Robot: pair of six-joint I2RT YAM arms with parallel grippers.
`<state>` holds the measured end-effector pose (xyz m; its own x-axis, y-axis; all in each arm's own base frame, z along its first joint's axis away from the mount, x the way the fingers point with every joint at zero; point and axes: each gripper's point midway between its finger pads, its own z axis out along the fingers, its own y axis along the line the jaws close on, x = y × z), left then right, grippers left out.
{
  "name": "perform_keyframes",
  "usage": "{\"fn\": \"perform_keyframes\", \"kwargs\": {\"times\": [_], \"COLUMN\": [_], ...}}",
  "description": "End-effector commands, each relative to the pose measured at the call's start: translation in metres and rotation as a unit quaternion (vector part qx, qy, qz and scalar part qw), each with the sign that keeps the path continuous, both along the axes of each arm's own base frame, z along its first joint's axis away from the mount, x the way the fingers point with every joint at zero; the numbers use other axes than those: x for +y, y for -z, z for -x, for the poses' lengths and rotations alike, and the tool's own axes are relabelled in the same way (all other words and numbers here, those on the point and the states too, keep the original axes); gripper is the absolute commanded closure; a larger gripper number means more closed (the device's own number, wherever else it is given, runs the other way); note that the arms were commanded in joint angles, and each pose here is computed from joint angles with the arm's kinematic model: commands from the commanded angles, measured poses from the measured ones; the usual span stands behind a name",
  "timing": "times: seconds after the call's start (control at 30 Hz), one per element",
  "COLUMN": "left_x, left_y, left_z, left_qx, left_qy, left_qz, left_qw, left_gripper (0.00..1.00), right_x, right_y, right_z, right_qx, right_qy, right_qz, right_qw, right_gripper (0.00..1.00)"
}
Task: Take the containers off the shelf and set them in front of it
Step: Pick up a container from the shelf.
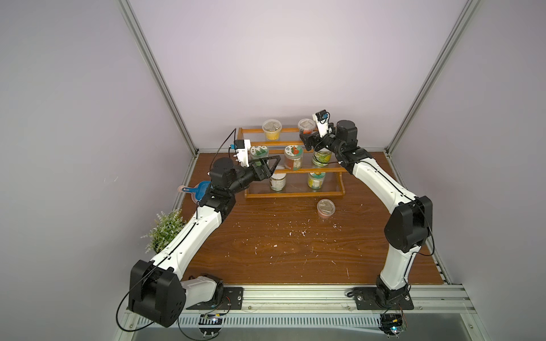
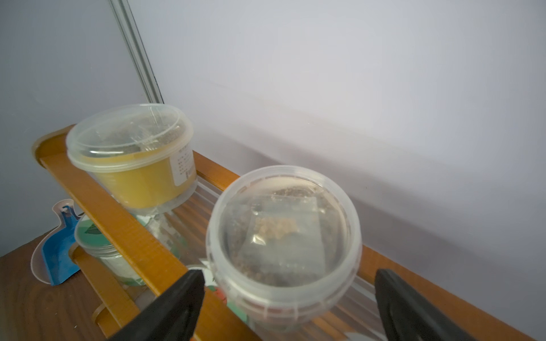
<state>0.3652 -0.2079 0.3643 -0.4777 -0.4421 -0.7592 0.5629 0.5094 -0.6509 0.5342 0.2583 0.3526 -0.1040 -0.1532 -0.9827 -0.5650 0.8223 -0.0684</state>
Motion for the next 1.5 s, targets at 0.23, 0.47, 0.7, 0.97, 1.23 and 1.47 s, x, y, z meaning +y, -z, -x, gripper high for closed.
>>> {"fn": "perform_keyframes", "kwargs": {"times": [0.23,0.47,0.7,0.97,1.23,1.47], "left_x": [-0.002,0.000,0.001,0.004,0.006,0.008], "left_y": [-0.012,-0.011,-0.008,-0.008,-0.009,-0.009], "left_z": [0.001,-0.001,0.000,0.001,0.002,0.002], "left_qx": [-0.020,-0.019,-0.017,-0.018,-0.021,-0.021], "left_qy": [0.002,0.000,0.000,-0.002,-0.003,-0.002], "left_qz": [-0.007,-0.009,-0.009,-0.007,-0.008,-0.006], "left_qw": [1.000,1.000,1.000,1.000,1.000,1.000], "left_gripper": [0.00,0.00,0.00,0.00,0.00,0.00], "right_x": [0.010,0.014,0.017,0.017,0.015,0.003], "right_y": [-0.032,-0.035,-0.036,-0.044,-0.057,-0.075], "right_z": [-0.007,-0.012,-0.016,-0.009,0.017,0.062], "right_qx": [-0.041,-0.054,-0.050,-0.059,-0.076,-0.103], "right_qy": [-0.020,-0.023,-0.028,-0.034,-0.042,-0.049], "right_qz": [-0.032,-0.044,-0.044,-0.050,-0.056,-0.065], "right_qw": [0.998,0.997,0.997,0.996,0.995,0.991], "right_gripper": [0.12,0.16,0.26,0.37,0.38,0.38]}}
